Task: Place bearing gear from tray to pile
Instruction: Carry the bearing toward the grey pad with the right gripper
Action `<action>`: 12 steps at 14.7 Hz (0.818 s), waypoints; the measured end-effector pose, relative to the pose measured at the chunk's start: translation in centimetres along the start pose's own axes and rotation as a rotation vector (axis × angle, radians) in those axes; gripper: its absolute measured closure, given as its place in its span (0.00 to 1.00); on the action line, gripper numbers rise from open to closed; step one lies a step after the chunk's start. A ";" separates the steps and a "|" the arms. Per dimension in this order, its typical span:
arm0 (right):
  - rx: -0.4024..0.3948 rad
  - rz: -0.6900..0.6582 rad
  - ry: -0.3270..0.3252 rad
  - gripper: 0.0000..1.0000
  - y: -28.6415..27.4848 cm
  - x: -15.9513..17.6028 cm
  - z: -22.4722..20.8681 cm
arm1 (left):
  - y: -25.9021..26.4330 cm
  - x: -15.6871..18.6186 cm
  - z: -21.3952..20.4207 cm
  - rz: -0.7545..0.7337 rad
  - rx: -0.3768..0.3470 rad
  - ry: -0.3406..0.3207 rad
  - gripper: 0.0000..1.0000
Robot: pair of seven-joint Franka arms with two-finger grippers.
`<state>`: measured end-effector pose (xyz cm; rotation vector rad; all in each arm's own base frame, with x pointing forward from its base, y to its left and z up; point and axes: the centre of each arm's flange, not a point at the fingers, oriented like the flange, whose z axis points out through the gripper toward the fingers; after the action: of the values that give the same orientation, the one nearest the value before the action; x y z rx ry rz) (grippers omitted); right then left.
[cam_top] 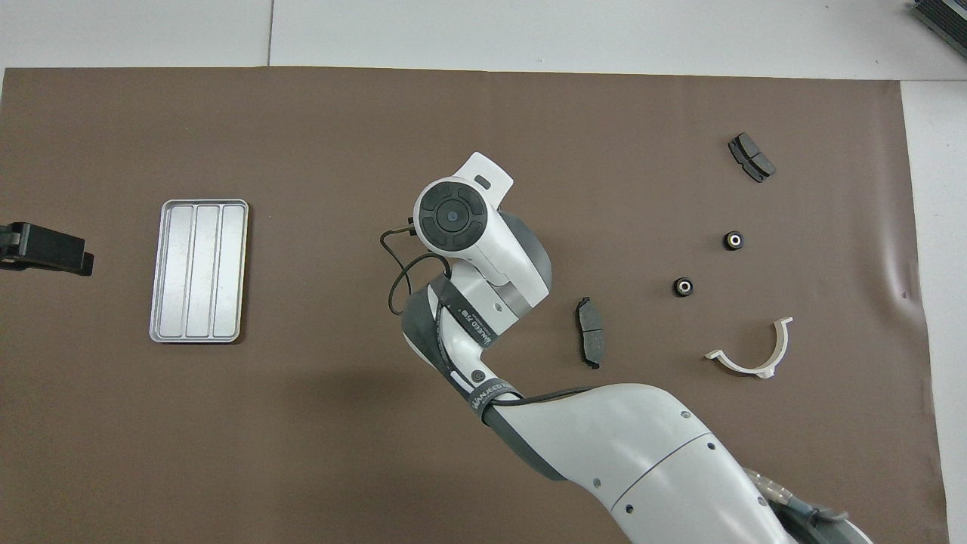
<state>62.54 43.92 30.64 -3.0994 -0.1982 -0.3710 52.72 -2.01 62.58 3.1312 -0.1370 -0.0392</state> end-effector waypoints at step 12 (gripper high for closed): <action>-0.022 -0.016 -0.045 0.52 -0.5 -1.5 1.5 | 0.0 1.9 0.4 0.017 0.024 -0.037 0.00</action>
<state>61.43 44.24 28.81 -3.1320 -0.2203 -0.3067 54.57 -2.18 62.17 3.1537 -0.1650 -0.0965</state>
